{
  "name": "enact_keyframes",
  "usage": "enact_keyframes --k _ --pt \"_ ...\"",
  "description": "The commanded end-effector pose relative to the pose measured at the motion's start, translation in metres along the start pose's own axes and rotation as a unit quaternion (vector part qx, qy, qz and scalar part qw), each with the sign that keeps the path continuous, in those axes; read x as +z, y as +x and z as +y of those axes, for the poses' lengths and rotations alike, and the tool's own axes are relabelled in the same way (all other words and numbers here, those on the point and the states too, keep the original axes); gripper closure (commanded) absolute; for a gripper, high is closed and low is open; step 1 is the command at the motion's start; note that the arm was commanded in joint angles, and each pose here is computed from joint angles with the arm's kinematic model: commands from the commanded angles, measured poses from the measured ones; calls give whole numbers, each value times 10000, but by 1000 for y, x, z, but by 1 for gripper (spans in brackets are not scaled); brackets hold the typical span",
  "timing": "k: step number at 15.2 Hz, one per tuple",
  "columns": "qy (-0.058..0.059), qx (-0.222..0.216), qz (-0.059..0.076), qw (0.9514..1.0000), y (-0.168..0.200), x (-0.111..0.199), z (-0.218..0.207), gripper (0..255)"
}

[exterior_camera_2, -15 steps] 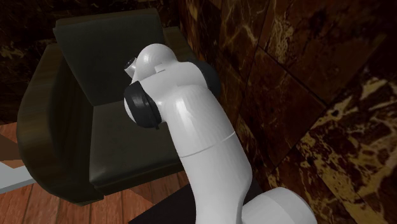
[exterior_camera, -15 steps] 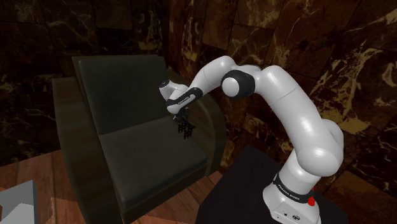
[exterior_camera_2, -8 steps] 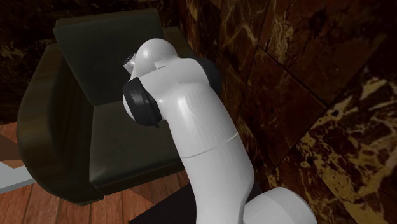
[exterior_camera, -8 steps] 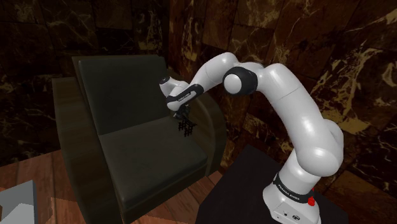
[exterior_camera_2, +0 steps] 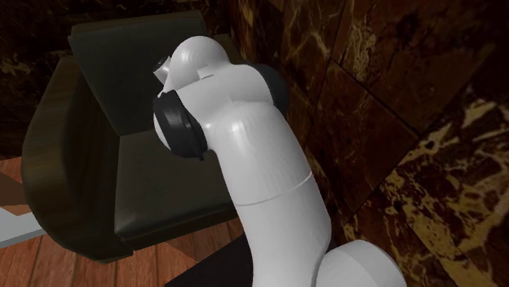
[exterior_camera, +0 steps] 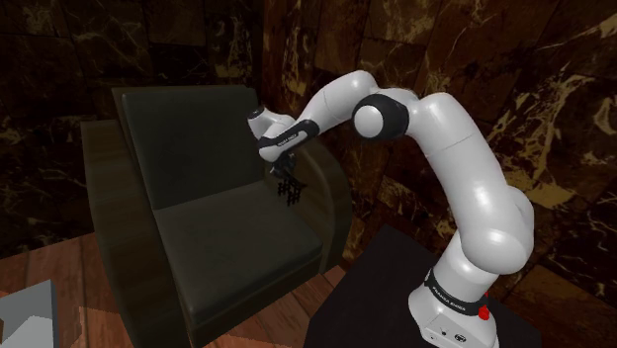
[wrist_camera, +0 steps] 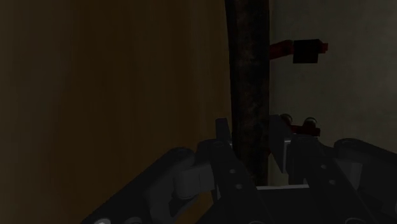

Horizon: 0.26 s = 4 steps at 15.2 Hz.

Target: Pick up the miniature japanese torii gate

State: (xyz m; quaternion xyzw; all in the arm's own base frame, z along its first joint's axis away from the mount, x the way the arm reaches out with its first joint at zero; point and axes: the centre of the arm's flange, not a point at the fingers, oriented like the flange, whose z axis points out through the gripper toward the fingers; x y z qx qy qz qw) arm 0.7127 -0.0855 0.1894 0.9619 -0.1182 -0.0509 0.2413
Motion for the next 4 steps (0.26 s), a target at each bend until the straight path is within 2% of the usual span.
enact_keyframes --k 1,4 --pt "0 1 0 10000 -1 -10 4 255" --pt "0 1 0 10000 -1 -15 7 255"
